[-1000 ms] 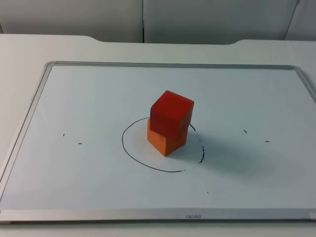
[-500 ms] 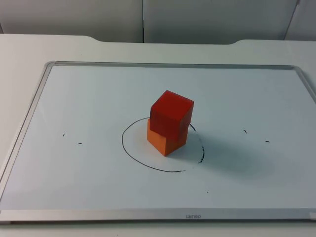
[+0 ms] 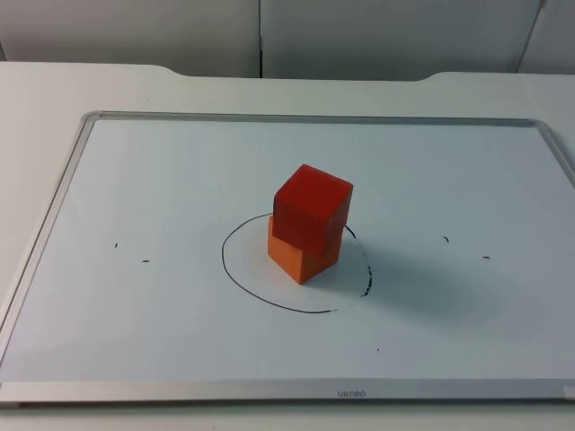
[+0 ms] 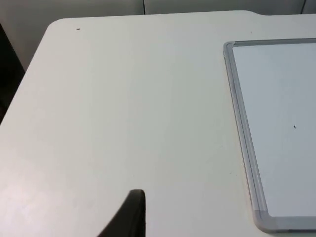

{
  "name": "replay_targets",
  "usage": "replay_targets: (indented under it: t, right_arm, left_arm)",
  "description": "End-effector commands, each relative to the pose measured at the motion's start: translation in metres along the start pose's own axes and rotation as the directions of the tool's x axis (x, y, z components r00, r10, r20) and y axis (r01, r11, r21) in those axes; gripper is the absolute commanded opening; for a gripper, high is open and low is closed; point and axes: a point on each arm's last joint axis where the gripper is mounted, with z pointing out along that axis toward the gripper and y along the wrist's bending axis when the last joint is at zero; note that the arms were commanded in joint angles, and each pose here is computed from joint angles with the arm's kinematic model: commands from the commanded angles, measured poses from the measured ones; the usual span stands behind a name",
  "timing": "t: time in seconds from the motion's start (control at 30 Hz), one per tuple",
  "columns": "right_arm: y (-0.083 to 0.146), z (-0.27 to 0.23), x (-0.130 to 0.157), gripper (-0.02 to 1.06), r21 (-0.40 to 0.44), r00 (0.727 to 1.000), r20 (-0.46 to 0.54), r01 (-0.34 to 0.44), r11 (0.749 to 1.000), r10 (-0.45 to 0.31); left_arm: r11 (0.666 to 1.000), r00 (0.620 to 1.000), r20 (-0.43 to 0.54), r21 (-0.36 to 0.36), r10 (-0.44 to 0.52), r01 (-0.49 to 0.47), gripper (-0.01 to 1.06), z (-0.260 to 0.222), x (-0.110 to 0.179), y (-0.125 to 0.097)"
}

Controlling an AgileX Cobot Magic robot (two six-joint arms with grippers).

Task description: Pick up one cube with the left hand and another cube with the right hand. First place the cube in the right hand at the target position, then stack the cube in the left hand on top.

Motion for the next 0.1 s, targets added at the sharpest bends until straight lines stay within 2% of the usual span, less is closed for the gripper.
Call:
replay_targets:
  t: [0.0, 0.07]
  right_arm:
    - [0.0003, 0.0012, 0.0006, 1.05, 0.012, 1.0, 0.01, -0.012, 1.0, 0.012]
    - [0.0004, 0.0013, 0.0006, 1.05, 0.029, 1.0, 0.011, -0.022, 0.999, 0.021]
  left_arm:
    - [1.0, 1.0, 0.012, 0.004, -0.002, 0.002, 1.05, -0.0005, -0.0002, -0.0003]
    - [1.0, 1.0, 0.012, 0.004, -0.002, 0.002, 1.05, -0.0005, -0.0002, -0.0003]
